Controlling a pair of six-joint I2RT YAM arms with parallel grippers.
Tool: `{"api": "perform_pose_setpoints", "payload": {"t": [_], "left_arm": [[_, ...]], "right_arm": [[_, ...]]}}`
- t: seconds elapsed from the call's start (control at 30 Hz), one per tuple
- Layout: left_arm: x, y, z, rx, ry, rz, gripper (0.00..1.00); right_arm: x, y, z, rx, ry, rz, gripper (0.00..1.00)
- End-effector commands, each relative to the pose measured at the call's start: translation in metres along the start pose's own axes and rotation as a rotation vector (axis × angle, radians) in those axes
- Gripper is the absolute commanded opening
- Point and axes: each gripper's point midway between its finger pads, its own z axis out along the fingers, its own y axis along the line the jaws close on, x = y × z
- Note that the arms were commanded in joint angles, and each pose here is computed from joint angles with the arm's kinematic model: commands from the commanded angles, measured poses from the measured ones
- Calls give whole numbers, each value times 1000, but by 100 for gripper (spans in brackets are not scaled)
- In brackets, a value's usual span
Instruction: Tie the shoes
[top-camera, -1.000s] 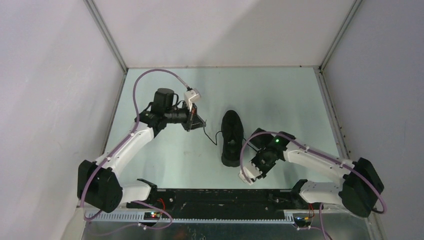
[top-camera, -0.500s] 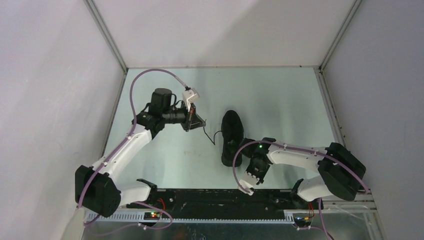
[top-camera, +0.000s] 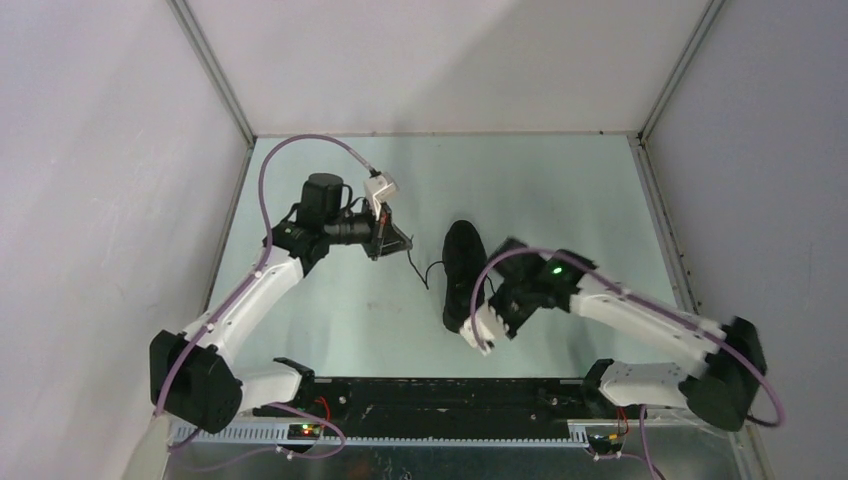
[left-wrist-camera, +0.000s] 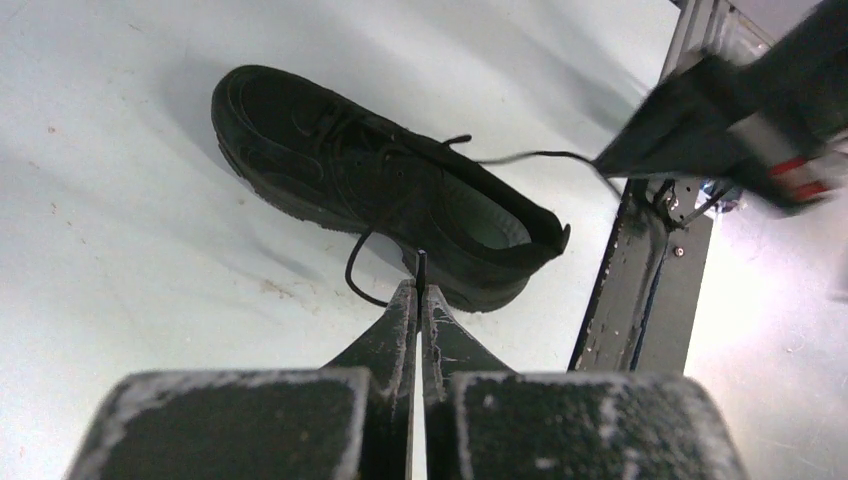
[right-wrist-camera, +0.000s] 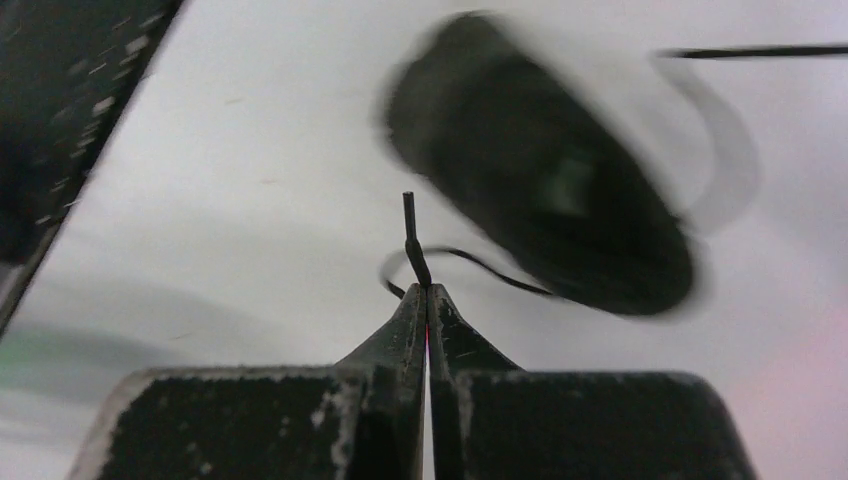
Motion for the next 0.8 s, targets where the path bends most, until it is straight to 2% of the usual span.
{"api": "perform_pose_setpoints", "payload": {"t": [0.0,0.2,0.47,0.7,0.77], "left_arm": [[-36,1,1,18,-66,27,0],[-53,-6,16,78,-29,10,0],[-62,-46,55,229,89,61,0],[-73,-62,79,303,88,38,0],[-72,-62,81,312,91,42,0]], "right_arm": [[-42,-35,-93,237,-176,158,0],[-63,-76,-164,378,-469,526,0],[-70,-145,-216,483,-780,765,0],[-46,-181,-234,475,-989,1028,0],[-39,-185,-230,459,-1011,1083,0]]}}
